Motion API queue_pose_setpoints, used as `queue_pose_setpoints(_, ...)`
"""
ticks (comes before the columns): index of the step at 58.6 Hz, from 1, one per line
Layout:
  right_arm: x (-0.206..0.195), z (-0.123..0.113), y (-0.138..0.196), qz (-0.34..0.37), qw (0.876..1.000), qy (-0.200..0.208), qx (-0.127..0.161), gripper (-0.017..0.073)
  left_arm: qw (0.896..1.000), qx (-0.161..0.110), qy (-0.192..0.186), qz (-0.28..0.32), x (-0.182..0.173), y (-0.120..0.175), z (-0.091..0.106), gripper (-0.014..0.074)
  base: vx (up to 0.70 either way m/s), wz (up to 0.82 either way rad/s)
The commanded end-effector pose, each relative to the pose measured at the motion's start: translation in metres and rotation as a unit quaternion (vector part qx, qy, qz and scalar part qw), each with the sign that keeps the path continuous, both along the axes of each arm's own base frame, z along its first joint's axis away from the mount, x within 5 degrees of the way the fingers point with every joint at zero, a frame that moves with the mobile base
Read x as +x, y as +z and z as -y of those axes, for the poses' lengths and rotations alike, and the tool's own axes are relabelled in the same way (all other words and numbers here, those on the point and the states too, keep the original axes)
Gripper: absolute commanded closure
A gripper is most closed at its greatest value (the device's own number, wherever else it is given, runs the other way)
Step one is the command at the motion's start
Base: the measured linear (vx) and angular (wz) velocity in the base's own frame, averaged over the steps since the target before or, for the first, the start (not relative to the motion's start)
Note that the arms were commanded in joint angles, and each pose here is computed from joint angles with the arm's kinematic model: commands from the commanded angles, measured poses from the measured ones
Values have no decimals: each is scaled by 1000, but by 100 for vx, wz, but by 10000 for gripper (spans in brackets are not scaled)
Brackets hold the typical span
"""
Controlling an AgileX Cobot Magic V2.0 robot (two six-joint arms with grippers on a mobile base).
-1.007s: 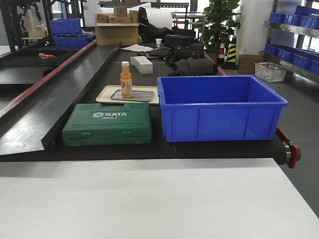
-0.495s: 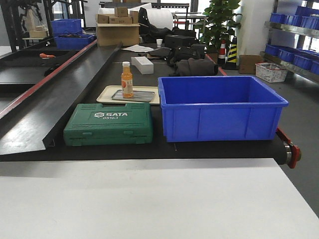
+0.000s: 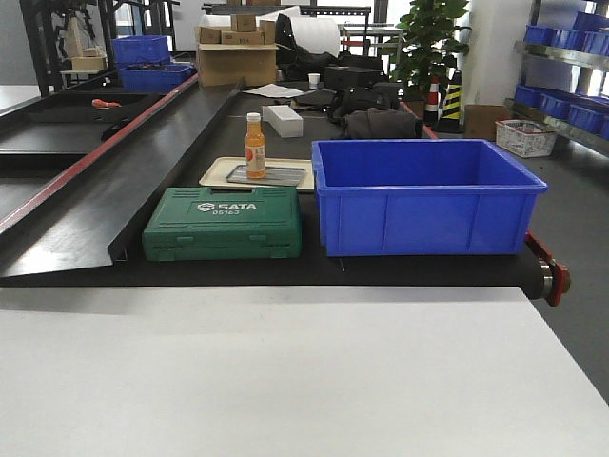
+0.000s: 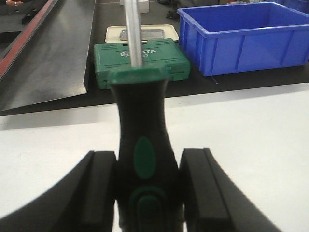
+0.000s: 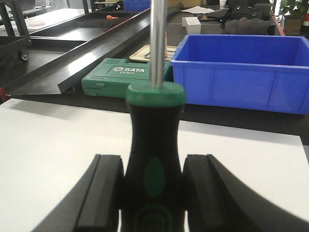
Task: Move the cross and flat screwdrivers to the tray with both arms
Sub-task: 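Lift both held screwdrivers off the table, then drive the base away from the table holding both screwdrivers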
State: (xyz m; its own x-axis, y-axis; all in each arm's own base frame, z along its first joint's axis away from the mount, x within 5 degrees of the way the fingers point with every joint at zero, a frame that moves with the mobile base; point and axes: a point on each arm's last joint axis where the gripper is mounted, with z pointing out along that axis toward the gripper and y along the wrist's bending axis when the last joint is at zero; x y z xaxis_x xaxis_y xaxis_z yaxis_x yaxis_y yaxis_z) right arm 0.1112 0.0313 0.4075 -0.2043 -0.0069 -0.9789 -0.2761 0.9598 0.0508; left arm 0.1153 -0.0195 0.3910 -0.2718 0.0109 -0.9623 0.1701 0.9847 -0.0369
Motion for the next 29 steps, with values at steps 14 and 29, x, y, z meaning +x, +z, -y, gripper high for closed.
queue_pose_setpoints(14, -1, 1, 17, 59, 998, -5, 13, 567, 998, -17, 1, 64, -1, 18, 0, 594, -23, -17)
queue_pose_setpoints(29, -1, 1, 17, 59, 998, -5, 13, 567, 998, -17, 1, 64, -1, 18, 0, 594, -25, -43)
